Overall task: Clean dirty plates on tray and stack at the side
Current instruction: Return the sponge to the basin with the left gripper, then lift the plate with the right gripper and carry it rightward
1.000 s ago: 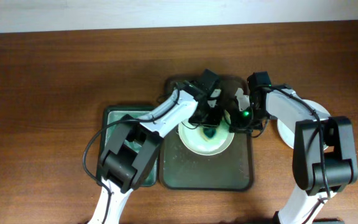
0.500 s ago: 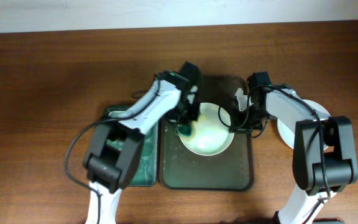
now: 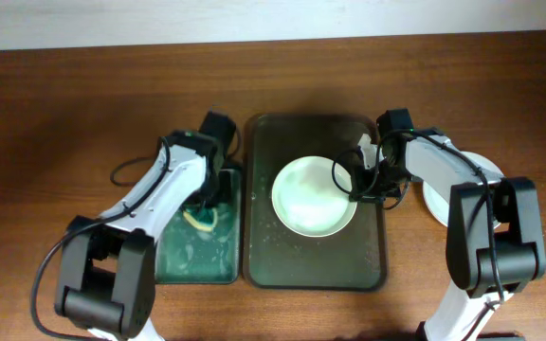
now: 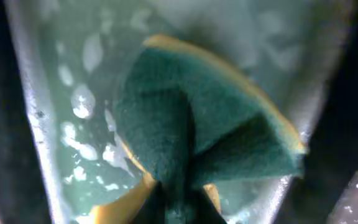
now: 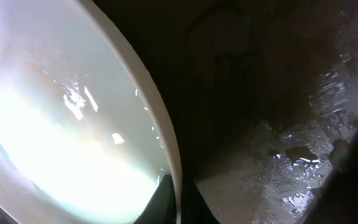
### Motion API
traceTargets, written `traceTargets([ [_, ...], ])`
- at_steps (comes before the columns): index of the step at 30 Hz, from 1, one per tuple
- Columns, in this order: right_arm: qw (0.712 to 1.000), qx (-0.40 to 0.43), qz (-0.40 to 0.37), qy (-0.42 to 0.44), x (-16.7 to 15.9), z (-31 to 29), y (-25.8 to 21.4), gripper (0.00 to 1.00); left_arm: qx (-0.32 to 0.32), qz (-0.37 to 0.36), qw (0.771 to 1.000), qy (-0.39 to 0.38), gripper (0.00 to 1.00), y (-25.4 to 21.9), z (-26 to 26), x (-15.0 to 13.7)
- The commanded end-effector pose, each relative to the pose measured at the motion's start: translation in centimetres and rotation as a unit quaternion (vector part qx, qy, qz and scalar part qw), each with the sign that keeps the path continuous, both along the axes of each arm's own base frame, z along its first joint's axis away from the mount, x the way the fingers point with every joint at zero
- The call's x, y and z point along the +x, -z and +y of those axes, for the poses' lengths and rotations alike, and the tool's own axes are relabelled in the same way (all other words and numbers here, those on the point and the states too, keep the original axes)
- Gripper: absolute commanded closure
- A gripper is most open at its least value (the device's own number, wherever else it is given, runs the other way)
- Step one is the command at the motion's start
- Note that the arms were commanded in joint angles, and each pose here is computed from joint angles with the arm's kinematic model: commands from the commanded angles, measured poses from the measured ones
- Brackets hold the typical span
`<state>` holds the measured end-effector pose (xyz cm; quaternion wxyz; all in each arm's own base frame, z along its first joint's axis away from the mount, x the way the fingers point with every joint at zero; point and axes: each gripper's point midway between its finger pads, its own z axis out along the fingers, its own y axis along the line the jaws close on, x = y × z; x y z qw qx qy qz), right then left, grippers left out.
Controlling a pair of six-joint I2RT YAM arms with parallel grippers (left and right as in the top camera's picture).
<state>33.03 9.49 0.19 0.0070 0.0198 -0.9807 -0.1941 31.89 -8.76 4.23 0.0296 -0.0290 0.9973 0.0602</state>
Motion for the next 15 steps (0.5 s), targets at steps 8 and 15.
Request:
traceTargets([
  [8, 0.963, -0.214, -0.126, 0.105, 0.0, -6.1, -9.5, 0.96, -0.111, -0.049, 0.992, -0.040, 0.22, -4.1, -0.3, 0.5],
  [15, 0.873, -0.389, -0.277, 0.099, -1.9, -4.0, -16.7, 0.96, -0.151, -0.197, 0.968, -0.029, 0.00, -14.0, 0.2, -0.1],
])
